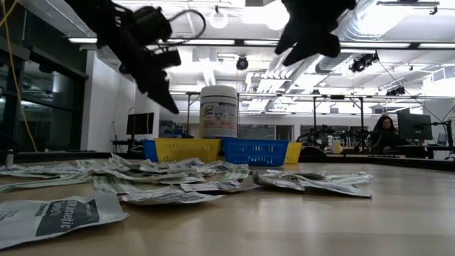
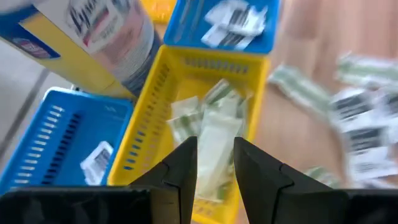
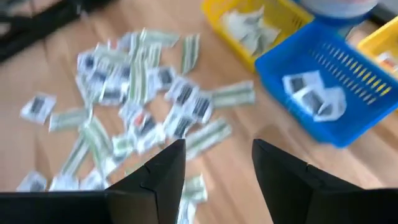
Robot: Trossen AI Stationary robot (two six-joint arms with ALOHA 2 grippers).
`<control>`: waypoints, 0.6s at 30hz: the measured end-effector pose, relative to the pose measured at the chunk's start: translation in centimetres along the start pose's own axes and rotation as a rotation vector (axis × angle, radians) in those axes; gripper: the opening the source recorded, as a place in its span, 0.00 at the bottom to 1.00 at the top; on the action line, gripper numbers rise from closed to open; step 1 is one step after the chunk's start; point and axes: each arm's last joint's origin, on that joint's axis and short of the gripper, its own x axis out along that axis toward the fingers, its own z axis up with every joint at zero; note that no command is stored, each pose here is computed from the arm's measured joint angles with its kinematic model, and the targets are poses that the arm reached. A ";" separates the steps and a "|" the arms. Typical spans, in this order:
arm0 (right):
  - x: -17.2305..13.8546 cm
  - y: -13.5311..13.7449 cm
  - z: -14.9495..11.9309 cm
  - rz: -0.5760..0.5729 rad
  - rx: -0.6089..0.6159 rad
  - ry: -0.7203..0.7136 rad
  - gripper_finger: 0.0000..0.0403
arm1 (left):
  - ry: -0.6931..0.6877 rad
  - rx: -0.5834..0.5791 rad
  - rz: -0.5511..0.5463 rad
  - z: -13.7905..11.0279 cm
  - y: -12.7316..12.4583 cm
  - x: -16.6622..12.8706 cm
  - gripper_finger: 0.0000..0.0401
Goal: Pick & Place First Aid Supplies
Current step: Put the blue alcohol pad into the left blue bin
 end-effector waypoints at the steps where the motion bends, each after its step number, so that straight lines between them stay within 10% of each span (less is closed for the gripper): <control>1: -0.1 0.1 -0.3 -0.004 -0.011 0.024 0.44 | -0.021 -0.016 -0.010 0.2 0.0 -0.5 0.26; 18: 5.3 4.3 -5.9 -0.016 0.013 0.296 0.42 | -0.152 -0.074 -0.258 1.5 -3.6 -4.3 0.26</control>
